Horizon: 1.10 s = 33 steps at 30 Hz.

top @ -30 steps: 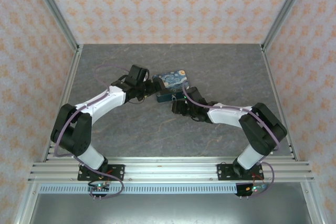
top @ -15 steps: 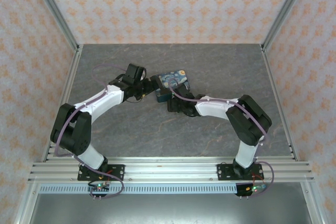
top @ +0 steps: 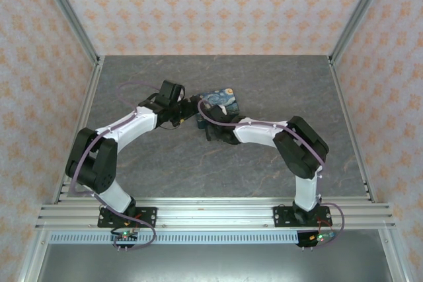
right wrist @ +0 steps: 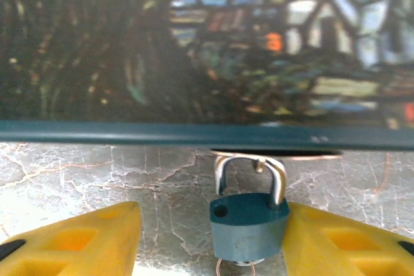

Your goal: Unlock a padlock with a key

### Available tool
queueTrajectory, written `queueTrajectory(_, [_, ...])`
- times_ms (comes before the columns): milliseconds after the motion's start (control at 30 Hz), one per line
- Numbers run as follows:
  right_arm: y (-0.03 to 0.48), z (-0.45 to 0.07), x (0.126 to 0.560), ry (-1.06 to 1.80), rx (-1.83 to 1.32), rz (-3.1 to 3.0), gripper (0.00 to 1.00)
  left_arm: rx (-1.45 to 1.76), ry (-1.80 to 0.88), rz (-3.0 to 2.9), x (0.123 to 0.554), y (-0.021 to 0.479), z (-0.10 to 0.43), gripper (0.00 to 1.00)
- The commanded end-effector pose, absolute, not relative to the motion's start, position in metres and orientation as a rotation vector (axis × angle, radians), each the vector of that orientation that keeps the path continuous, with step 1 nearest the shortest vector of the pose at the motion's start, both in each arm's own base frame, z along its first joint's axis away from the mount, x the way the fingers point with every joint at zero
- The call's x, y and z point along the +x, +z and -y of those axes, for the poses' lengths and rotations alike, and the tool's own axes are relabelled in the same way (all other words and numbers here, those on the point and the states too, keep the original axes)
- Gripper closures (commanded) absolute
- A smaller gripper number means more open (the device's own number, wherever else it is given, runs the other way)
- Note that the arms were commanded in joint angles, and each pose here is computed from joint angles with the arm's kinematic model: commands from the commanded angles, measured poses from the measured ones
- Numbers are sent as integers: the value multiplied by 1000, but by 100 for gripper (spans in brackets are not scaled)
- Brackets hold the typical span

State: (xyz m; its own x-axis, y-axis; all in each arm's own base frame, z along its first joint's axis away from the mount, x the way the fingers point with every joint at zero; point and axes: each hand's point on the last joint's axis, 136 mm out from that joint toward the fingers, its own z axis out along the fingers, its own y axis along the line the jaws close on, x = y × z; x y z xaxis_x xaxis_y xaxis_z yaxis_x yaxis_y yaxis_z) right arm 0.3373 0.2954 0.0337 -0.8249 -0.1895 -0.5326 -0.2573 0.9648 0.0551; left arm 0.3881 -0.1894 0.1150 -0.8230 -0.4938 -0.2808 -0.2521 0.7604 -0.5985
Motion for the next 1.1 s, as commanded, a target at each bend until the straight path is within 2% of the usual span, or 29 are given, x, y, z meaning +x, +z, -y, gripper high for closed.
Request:
queueTrajectory(0, [31,-281,341,34,-322,-2568,46,-587,-794,-2525,392,111,189,10])
queueTrajectory(367, [29,-276,342,0,-311,-2565,76,-566,-823,-2519,392,113,193,10])
queueTrajectory(500, [30,-276,338,18,-321,-2567,82,-526,-793,-2538,392,115,194,10])
queueTrajectory(767, [35,-273,331,104,-309,-2564,97,-393,-554,-2626,386,105,196,10])
queueTrajectory(1067, [34,-264,327,238,-238,-2579,100,-355,-374,-2697,386,75,190,11])
